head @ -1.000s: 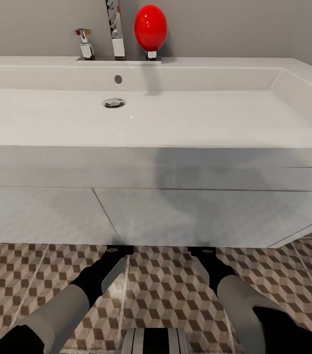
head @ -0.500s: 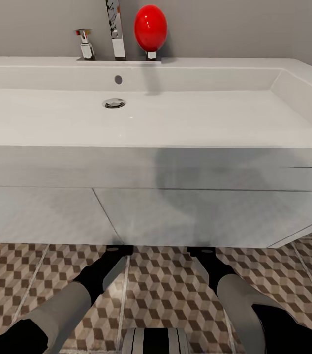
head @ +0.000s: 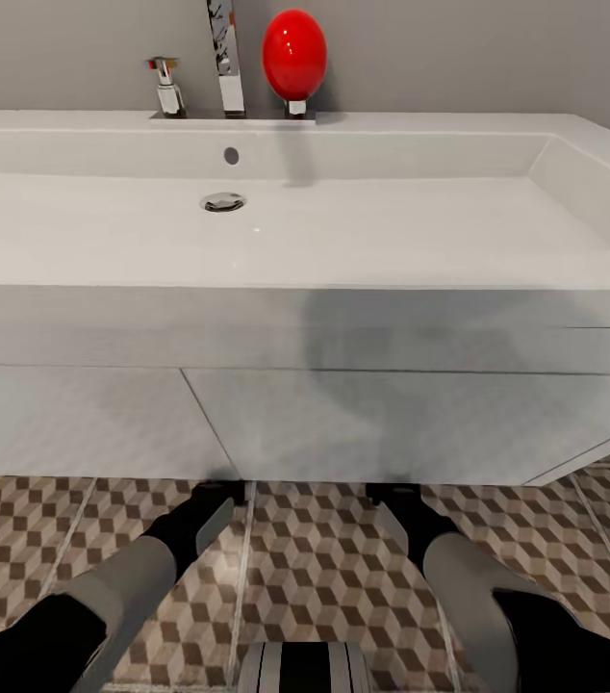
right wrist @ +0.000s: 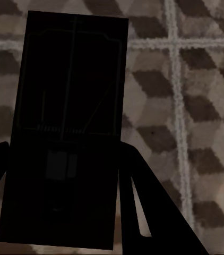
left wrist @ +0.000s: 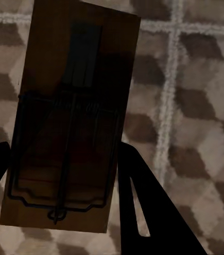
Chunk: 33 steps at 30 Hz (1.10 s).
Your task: Take the four mousetraps from the cabinet in the bathroom and place them on the bathroom floor. Make sure all four end up on the same floor surface, and ensure that at least two of them are either under or directly next to the same bathroom sink.
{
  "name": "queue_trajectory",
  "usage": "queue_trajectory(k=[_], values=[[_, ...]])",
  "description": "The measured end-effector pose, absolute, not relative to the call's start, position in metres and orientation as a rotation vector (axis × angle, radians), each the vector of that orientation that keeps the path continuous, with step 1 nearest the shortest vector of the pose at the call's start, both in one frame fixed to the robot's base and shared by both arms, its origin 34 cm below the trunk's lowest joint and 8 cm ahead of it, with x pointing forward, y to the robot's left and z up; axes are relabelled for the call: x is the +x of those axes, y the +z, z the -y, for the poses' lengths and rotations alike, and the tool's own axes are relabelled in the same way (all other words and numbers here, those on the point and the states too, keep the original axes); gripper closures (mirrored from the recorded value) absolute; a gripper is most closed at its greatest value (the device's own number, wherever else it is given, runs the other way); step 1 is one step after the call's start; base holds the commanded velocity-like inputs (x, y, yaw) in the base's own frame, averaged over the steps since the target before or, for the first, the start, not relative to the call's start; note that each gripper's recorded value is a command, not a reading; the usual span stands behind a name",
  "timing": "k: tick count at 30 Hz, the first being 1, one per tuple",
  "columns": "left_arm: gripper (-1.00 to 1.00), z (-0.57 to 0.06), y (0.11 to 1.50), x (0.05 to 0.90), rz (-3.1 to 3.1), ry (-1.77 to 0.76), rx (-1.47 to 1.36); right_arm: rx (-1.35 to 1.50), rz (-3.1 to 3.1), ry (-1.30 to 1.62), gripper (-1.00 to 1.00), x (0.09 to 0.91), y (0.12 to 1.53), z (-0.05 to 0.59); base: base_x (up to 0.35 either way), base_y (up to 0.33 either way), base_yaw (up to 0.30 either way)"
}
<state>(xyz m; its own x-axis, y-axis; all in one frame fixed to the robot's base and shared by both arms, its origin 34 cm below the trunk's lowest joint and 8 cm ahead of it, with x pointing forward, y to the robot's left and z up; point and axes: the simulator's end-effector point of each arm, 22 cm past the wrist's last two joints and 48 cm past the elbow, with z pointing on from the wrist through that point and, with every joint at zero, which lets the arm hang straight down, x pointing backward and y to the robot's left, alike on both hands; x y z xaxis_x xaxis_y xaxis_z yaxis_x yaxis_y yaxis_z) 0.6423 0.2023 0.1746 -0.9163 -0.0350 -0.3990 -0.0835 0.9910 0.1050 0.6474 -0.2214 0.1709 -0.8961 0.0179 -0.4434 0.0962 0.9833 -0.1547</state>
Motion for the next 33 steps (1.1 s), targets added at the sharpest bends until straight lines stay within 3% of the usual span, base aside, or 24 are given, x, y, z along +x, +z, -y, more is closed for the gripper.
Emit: queue_trajectory(k=[33], values=[[1.00,-0.2079,0.1718,0.6410,-2.739,0.182,-0.094,0.059,-2.699,-0.243,1.00,0.6435,0.1674,0.2204,0.000,0.000,0.000]])
